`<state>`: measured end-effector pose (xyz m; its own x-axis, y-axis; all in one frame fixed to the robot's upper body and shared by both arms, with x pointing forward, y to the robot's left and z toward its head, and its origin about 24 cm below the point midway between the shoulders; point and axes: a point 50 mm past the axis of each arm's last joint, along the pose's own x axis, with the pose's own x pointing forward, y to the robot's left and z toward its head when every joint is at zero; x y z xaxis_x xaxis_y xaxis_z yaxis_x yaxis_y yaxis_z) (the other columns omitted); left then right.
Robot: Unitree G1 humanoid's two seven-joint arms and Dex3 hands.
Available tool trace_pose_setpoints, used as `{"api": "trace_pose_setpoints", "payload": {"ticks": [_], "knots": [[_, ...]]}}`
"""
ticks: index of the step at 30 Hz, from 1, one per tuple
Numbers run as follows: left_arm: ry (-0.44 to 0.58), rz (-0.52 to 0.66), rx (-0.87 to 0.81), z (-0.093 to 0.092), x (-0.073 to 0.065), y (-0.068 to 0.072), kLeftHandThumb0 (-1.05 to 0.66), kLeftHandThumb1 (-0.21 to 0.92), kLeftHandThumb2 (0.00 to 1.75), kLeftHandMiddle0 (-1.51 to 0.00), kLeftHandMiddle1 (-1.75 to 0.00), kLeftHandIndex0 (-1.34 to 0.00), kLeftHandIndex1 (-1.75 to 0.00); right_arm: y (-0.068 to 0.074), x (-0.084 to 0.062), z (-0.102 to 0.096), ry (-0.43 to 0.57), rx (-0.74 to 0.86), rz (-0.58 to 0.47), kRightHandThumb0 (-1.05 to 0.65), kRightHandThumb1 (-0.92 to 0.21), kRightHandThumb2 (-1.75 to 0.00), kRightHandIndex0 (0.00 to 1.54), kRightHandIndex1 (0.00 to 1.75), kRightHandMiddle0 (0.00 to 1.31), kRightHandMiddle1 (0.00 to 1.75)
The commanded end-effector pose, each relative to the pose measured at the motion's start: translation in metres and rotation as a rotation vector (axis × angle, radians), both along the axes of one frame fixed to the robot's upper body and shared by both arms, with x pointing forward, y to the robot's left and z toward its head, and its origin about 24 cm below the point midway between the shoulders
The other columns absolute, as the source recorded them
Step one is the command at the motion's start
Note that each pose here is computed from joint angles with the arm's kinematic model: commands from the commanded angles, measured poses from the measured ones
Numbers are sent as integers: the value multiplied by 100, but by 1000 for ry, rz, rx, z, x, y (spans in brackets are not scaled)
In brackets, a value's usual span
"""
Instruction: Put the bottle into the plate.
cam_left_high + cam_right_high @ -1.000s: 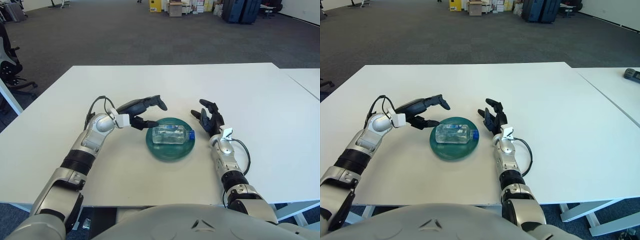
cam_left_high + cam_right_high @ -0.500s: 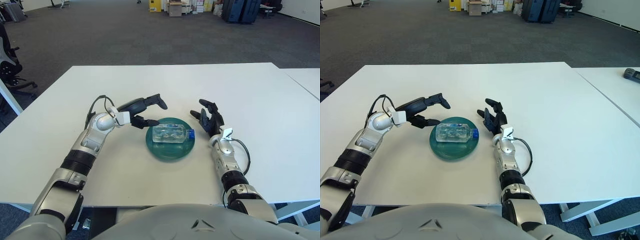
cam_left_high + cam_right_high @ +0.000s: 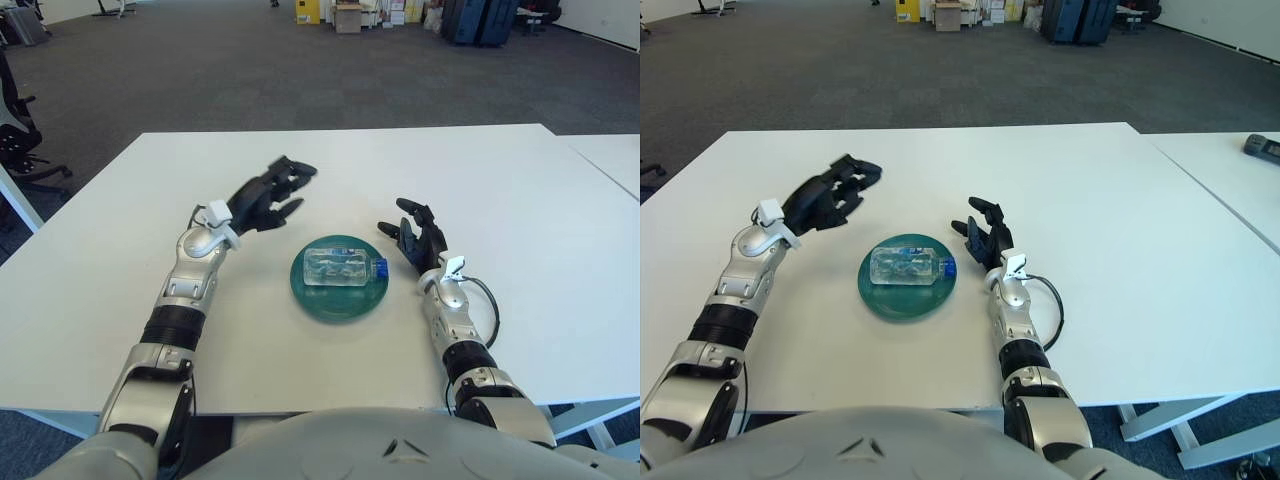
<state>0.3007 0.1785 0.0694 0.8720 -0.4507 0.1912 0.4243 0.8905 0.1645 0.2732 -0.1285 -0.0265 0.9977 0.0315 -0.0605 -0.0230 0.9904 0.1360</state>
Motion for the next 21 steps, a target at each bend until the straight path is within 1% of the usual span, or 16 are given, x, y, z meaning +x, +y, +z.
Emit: {"api": "trace_pose_setpoints", "payload": {"ticks": [1,4,8,13,21], "knots": [[-29,87,-66,-1,3,5,-76,92,67,-37,-8,0,-84,-4,-9,-17,97,4,-23,-55,-92,-64,66,38,8,91],[-35,132,-89,-4,2,6,-75,92,73,-36,-6,0,-78,-5,-9,-17,97,1,-27,-56,-92,-65,65,38,9,92],[-17,193,-127,-10,-1,8,-75,92,80,-33,-4,0,-71,-6,-8,-17,96,-4,-32,-58,-92,-68,62,37,10,92],[49,260,-169,-26,-3,13,-77,92,86,-30,-1,0,-66,-8,-8,-16,97,-4,-37,-61,-92,-72,57,34,10,92],[102,290,-191,-41,-6,19,-80,92,92,-28,0,0,-63,-11,-7,-16,101,11,-41,-65,-92,-76,53,30,10,91]]}}
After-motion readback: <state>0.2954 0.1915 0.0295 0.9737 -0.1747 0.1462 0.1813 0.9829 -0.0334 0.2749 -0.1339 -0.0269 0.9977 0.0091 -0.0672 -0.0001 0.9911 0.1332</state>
